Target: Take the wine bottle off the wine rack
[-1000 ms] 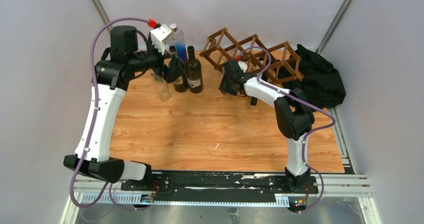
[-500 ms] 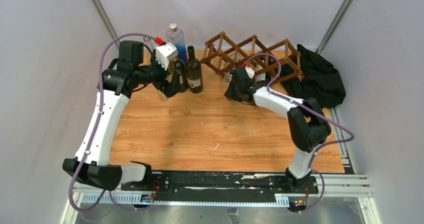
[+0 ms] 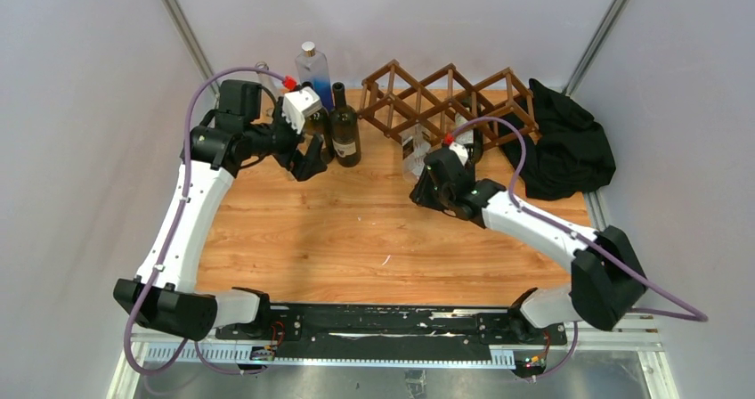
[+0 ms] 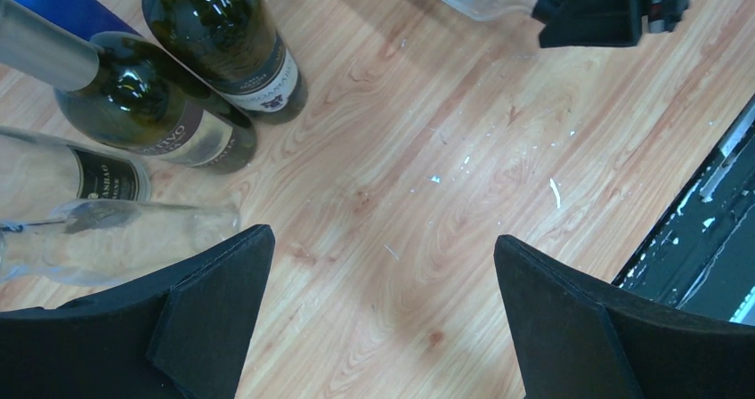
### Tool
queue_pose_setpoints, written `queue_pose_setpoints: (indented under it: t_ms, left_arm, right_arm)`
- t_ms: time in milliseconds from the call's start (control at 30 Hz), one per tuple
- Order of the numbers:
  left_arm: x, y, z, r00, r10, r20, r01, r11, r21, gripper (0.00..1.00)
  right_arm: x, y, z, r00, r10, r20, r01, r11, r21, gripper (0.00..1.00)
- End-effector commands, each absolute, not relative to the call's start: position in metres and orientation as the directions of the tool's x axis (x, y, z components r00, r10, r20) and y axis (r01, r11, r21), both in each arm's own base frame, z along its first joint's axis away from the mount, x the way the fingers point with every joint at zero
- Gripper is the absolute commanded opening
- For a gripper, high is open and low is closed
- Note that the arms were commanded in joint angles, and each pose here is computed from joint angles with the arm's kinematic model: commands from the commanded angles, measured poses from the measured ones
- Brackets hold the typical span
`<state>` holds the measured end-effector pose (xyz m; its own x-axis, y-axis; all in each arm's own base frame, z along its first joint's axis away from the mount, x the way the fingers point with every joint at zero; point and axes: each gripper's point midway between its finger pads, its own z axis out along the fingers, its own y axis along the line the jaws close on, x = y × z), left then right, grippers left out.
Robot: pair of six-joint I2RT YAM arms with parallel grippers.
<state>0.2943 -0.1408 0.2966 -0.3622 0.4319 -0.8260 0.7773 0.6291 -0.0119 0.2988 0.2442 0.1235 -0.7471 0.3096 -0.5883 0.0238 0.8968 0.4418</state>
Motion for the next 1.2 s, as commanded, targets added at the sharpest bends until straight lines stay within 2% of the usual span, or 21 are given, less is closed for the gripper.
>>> queue_pose_setpoints:
  t_ms: [0, 333, 567, 933, 1167]
  left_arm:
    - [0.294, -0.142, 0.292, -0.337, 0.438, -0.834, 0.796, 0.606, -0.004, 1.0]
    - [0.282, -0.154, 0.293, -0.249, 0.414, -0.876, 0.848, 0.531, 0.01, 1.0]
    - [0.266, -0.163, 0.289, -0.175, 0.417, -0.892, 0.9, 0.435, 0.027, 1.0]
    - [0.235, -0.182, 0.258, 0.009, 0.515, -0.857, 0.947, 0.27, 0.172, 1.0]
    - [0.227, -0.211, 0.272, 0.018, 0.393, -0.92, 0.931, 0.328, 0.159, 1.0]
  right_arm:
    - [0.277, 0.244, 0.161, -0.719, 0.278, -0.637, -0.077, 0.879, 0.47, 0.0]
    - [0.236, 0.22, 0.205, -0.743, 0.242, -0.624, -0.118, 0.87, 0.478, 0.0]
    - [0.216, 0.211, 0.239, -0.774, 0.134, -0.619, -0.191, 0.882, 0.43, 0.0]
    - [0.209, 0.262, 0.302, -0.838, 0.011, -0.546, -0.332, 0.783, 0.526, 0.0]
    - [0.218, 0.301, 0.323, -0.837, -0.009, -0.547, -0.373, 0.74, 0.559, 0.0]
